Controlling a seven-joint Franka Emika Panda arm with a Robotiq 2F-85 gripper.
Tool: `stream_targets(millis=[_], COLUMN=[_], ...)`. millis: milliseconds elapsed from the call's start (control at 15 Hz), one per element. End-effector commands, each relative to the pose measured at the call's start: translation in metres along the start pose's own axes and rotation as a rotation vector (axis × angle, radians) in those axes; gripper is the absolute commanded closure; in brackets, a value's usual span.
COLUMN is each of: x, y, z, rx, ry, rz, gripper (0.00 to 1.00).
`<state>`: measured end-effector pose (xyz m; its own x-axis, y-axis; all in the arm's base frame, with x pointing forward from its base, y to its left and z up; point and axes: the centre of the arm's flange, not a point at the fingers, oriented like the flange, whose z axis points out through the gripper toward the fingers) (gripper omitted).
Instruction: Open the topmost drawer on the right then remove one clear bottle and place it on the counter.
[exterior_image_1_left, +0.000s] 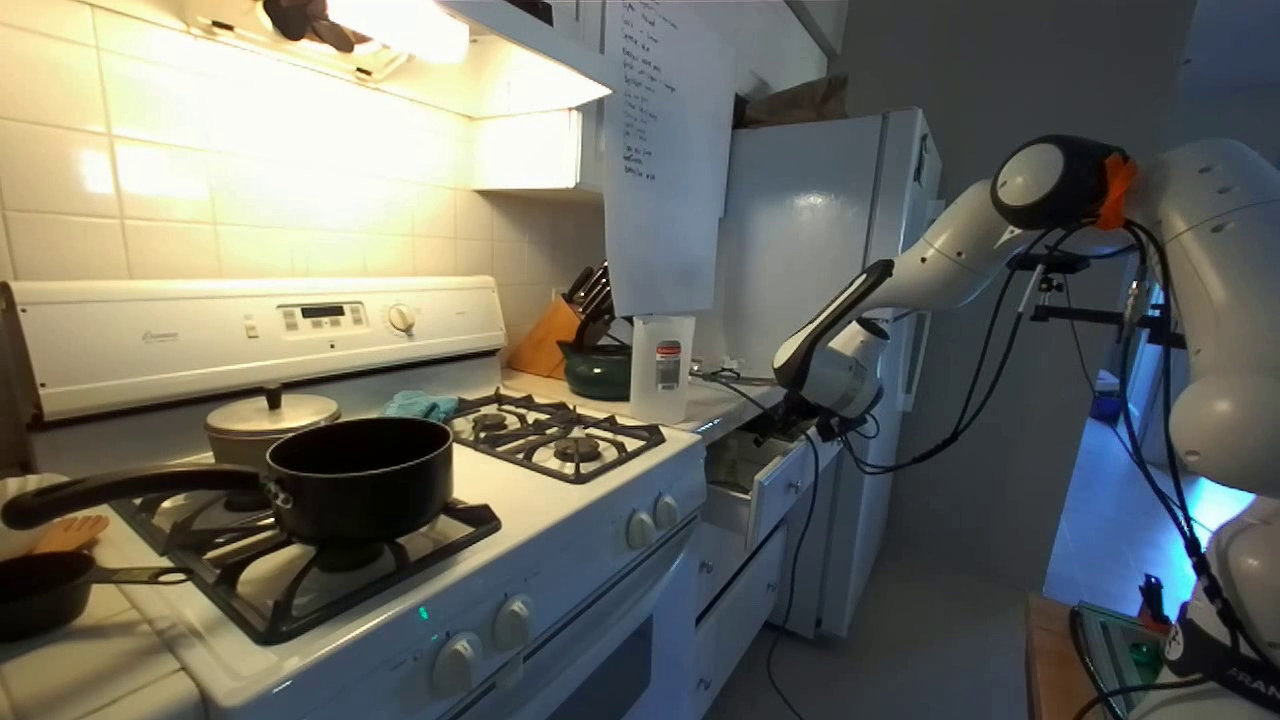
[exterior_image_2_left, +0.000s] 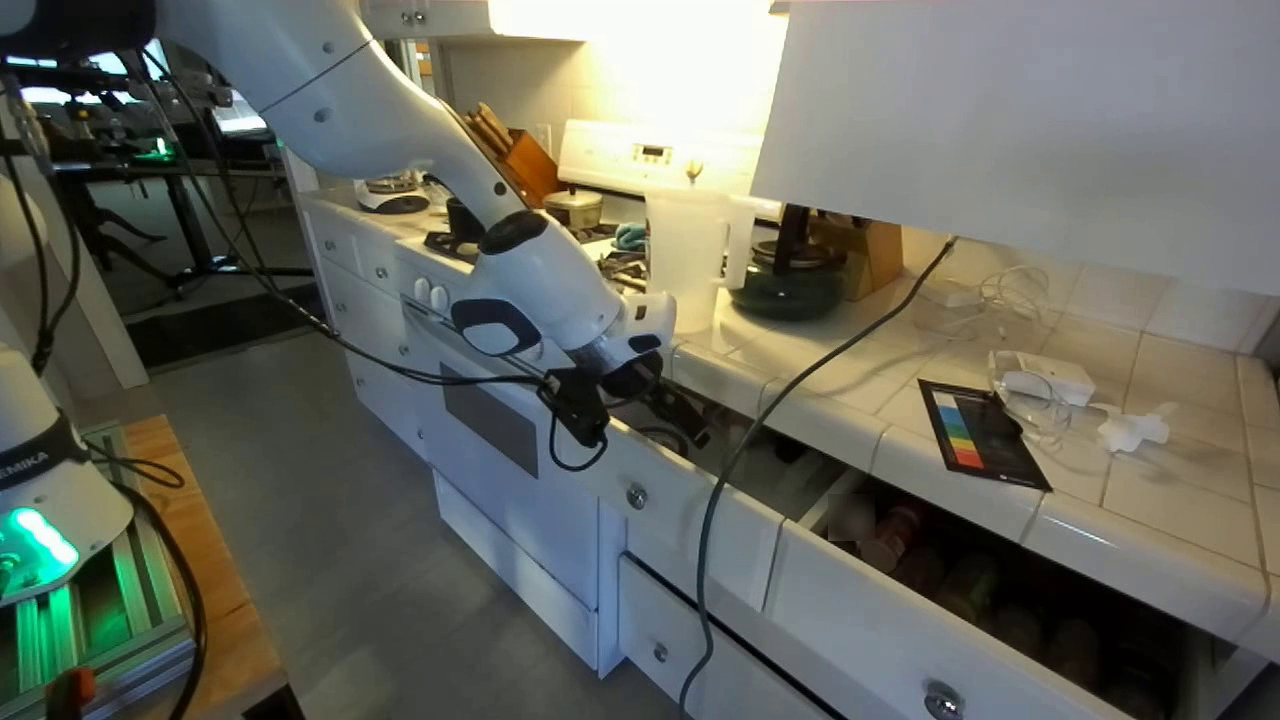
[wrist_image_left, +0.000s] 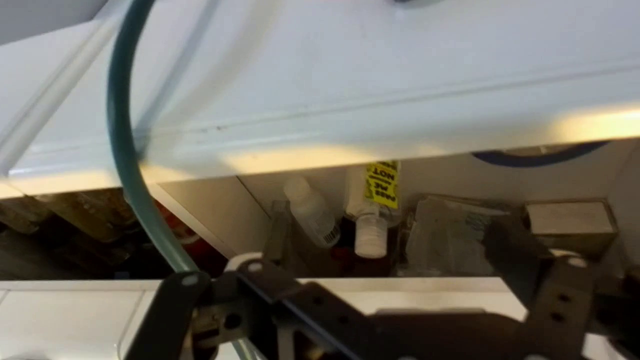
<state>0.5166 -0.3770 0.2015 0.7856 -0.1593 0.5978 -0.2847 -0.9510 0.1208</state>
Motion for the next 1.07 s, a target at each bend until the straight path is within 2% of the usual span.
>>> stream_targets(millis=[0,133,400,600,867,933,1000], x=[0.002,0.006,-0.018,-0.012,-0.015,-0.012,-0.008], y=[-0.012,-0.007,0.023,0.036,0.05,0.051,0.051], z=[-0.002,0.003,-0.001,-0.02,-0.031,-0.029,-0.023], rx=[0.016,0.036,0.115,0.157,0.191,0.155,0.112], ry=[0.048,-0.02,-0.234,-0.337,-0.498,-0.483,-0.367], rz=[-0.04,-0.077,-0.099,-0.165,-0.188,-0.17,-0.135], gripper=[0.0,0.0,0.0,0.0,0.0,0.0,0.0])
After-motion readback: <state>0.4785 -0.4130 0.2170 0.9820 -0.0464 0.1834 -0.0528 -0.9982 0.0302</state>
